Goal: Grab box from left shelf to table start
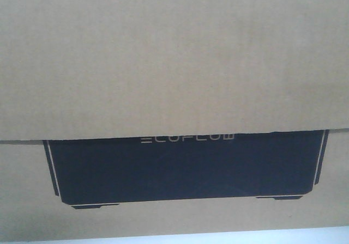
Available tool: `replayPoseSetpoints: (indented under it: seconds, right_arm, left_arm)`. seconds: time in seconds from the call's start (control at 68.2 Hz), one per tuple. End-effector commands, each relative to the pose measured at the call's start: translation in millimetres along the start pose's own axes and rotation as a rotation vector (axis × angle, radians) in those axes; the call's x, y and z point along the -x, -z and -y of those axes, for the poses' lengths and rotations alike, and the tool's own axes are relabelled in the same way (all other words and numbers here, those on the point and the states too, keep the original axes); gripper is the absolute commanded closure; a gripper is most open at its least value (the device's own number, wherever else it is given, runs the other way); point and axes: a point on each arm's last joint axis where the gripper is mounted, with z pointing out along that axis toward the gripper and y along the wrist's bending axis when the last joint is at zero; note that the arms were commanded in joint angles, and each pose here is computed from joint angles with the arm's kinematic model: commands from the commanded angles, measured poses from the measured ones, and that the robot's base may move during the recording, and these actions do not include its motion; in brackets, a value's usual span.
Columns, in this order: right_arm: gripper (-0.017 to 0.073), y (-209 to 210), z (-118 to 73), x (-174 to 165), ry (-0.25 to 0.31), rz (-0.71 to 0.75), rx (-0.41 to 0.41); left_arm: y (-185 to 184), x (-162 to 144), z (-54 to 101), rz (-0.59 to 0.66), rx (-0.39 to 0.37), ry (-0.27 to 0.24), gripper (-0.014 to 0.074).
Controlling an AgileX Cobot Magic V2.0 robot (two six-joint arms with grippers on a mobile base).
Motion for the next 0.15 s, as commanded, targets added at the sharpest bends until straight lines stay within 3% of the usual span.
replayPoseSetpoints:
  seconds: [0.0, 0.132]
  right_arm:
    - [0.0502, 0.9, 0.6, 7.5, 0.006, 0.100, -0.009]
    - [0.0502, 0.9, 0.6, 7.5, 0.006, 0.100, -0.009]
  left_arm:
    - [1.7, 10.5, -0.3, 0.111, 0.004, 0.004, 0.0693]
    - [1.7, 10.5, -0.3, 0.111, 0.004, 0.004, 0.0693]
